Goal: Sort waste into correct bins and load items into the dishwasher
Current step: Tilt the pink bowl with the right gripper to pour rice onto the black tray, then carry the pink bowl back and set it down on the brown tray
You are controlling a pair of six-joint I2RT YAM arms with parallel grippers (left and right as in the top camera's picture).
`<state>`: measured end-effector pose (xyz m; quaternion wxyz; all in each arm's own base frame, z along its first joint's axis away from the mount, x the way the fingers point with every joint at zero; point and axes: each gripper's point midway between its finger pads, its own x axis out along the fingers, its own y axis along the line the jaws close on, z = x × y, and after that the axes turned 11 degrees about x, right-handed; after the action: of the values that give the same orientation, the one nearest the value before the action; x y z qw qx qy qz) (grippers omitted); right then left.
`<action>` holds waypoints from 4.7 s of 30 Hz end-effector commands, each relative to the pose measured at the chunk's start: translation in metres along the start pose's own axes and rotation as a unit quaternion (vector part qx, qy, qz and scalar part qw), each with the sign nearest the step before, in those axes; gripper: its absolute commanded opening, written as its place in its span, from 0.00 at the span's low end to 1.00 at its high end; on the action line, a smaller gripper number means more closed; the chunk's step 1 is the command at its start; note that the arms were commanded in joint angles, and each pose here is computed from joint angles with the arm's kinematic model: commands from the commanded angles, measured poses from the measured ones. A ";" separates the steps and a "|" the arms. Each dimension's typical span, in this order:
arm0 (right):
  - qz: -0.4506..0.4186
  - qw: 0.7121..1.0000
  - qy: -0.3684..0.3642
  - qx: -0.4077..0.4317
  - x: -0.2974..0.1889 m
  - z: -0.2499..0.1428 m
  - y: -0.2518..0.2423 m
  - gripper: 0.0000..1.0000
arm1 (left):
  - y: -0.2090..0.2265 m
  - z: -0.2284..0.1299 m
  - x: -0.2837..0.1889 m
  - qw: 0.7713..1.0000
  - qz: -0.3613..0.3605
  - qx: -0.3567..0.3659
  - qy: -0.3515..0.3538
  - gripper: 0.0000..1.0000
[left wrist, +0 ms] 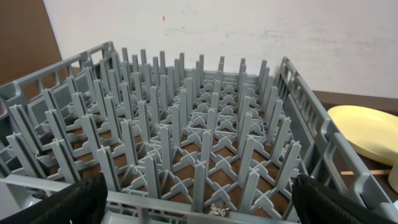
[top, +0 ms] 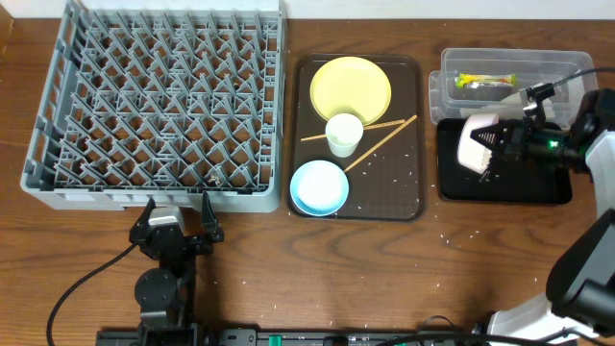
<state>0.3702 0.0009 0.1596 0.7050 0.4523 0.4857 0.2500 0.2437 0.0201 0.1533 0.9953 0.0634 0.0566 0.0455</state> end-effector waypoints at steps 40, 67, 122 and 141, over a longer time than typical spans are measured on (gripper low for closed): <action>0.214 0.967 -0.084 0.110 -0.050 0.037 -0.028 0.01 | -0.001 -0.017 0.001 1.000 0.001 0.008 0.026 0.96; 0.225 0.965 -0.093 0.099 -0.055 0.027 -0.021 0.01 | -0.001 -0.017 0.001 1.000 0.001 0.008 0.026 0.96; -0.478 0.857 0.163 -0.105 0.136 -0.141 0.018 0.01 | -0.001 -0.017 0.001 1.000 0.001 0.008 0.026 0.96; -0.507 0.839 0.176 -0.090 0.168 -0.150 -0.034 0.01 | -0.001 -0.017 0.001 1.000 0.001 0.008 0.026 0.96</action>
<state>0.3040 0.1798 0.0489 0.6834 0.0344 0.7292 -0.0070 0.2437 0.0200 0.1532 0.9953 0.0634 0.0568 0.0453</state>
